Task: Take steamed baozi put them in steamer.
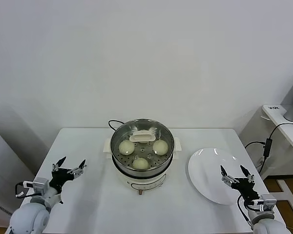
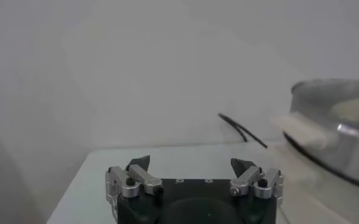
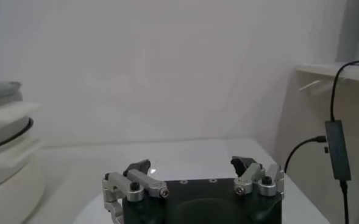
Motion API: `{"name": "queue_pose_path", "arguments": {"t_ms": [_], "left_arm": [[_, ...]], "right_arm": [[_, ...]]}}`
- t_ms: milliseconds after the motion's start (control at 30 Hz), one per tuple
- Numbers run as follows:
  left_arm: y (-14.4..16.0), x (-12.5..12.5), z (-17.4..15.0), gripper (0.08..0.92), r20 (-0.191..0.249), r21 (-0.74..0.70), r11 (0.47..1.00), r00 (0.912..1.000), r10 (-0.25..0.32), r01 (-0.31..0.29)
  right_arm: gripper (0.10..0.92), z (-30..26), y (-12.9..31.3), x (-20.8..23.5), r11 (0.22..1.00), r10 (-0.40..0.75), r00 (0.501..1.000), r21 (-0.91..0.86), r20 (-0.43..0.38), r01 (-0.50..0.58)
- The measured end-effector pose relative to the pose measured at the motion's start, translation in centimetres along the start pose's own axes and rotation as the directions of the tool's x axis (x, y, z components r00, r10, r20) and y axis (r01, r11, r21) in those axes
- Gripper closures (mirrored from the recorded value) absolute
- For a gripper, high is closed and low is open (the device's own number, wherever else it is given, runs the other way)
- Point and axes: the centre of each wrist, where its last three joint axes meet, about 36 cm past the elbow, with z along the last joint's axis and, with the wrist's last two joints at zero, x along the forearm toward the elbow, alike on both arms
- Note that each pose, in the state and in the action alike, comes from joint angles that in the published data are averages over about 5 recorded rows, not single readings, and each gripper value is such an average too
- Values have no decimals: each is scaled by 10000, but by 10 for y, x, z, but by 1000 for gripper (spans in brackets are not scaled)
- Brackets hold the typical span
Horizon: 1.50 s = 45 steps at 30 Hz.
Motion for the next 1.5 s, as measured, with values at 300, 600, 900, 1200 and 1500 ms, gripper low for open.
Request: {"name": "queue_pose_path", "arguments": {"t_ms": [300,600,900,1200,1500], "left_arm": [[-10,-6,12,177,-248,53,10000,9997,47,-46],[-15,-5,18,177,-340,99,9999,9993,131,-127],[-17,-6,18,177,-323,213,9996,9993,176,-169],[-16,-7,19,177,-353,297,9995,9993,153,-143],[-16,-8,19,177,-362,370,9992,9992,171,-158]], "right_arm": [[200,1,-1,0,9997,-238,9995,-7,-222,238],[200,5,1,1,9992,-378,9987,-108,-351,374],[200,5,3,0,9989,-442,9985,-141,-326,438],[200,7,2,-3,9990,-420,9985,-160,-344,414],[200,8,2,-4,9990,-410,9984,-199,-395,402]]}}
